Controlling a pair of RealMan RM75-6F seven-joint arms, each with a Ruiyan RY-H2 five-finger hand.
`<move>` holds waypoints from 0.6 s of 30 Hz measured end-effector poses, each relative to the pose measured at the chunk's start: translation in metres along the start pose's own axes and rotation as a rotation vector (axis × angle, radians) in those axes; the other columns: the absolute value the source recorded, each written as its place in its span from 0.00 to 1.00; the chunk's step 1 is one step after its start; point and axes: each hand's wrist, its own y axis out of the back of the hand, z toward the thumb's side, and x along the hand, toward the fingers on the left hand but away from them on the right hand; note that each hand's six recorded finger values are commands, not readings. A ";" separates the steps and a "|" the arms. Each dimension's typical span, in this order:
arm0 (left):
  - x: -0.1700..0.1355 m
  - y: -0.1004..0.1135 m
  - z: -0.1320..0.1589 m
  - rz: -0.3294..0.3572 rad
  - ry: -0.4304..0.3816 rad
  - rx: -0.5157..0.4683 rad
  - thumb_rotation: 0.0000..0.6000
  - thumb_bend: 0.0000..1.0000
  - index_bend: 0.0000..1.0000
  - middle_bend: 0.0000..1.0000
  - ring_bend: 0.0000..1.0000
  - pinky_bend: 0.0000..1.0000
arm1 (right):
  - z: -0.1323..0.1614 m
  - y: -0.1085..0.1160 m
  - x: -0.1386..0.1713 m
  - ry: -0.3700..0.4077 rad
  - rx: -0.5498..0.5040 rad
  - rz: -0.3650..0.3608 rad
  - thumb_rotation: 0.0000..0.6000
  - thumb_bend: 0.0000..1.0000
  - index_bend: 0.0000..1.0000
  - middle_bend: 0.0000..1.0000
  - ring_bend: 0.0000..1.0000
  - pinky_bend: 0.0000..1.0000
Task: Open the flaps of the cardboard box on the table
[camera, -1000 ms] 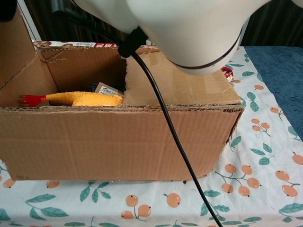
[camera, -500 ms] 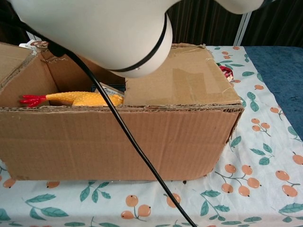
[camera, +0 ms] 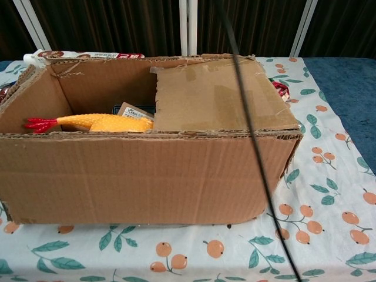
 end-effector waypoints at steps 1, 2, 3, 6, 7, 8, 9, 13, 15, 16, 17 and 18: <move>0.001 -0.001 0.002 -0.005 -0.004 0.000 0.77 0.00 0.00 0.08 0.07 0.17 | -0.008 0.005 0.005 -0.001 0.013 0.021 1.00 0.43 0.00 0.00 0.00 0.00; 0.001 -0.002 0.004 -0.009 -0.008 0.000 0.77 0.00 0.00 0.08 0.07 0.17 | -0.016 0.009 0.010 -0.003 0.024 0.044 1.00 0.46 0.00 0.00 0.00 0.00; 0.002 -0.003 0.005 -0.012 -0.013 0.002 0.77 0.00 0.00 0.08 0.07 0.17 | -0.026 0.013 0.018 -0.006 0.034 0.079 1.00 0.49 0.00 0.00 0.00 0.00; 0.005 -0.004 0.013 -0.015 -0.029 0.007 0.78 0.00 0.00 0.08 0.07 0.17 | -0.046 0.017 0.038 -0.014 0.024 0.178 1.00 0.60 0.01 0.03 0.00 0.00; 0.006 -0.004 0.015 -0.014 -0.033 0.008 0.78 0.00 0.00 0.08 0.07 0.17 | -0.050 0.016 0.045 -0.015 0.012 0.210 1.00 0.63 0.03 0.06 0.00 0.00; 0.007 -0.004 0.019 -0.012 -0.039 0.009 0.78 0.00 0.00 0.08 0.07 0.17 | -0.054 0.014 0.051 -0.017 -0.002 0.240 1.00 0.66 0.07 0.09 0.00 0.00; 0.008 -0.004 0.021 -0.011 -0.043 0.010 0.78 0.00 0.00 0.08 0.07 0.17 | -0.058 0.012 0.060 -0.019 -0.023 0.276 1.00 0.69 0.10 0.10 0.00 0.00; 0.012 -0.005 0.031 -0.015 -0.055 0.015 0.78 0.00 0.00 0.08 0.07 0.17 | -0.064 0.000 0.084 -0.009 -0.067 0.354 1.00 0.80 0.25 0.17 0.00 0.00; 0.013 -0.007 0.034 -0.023 -0.058 0.019 0.78 0.00 0.00 0.08 0.07 0.17 | -0.064 -0.006 0.095 0.002 -0.075 0.376 1.00 0.85 0.31 0.19 0.00 0.00; 0.014 -0.008 0.035 -0.026 -0.059 0.022 0.78 0.00 0.00 0.08 0.07 0.17 | -0.065 -0.008 0.099 0.007 -0.077 0.382 1.00 0.89 0.33 0.20 0.00 0.00; 0.014 -0.009 0.036 -0.031 -0.061 0.025 0.78 0.00 0.00 0.08 0.07 0.17 | -0.065 -0.009 0.102 0.013 -0.078 0.387 1.00 0.92 0.35 0.21 0.00 0.00; 0.015 -0.010 0.037 -0.033 -0.062 0.024 0.78 0.00 0.00 0.08 0.07 0.17 | -0.064 -0.012 0.106 0.021 -0.078 0.392 1.00 0.93 0.36 0.21 0.00 0.00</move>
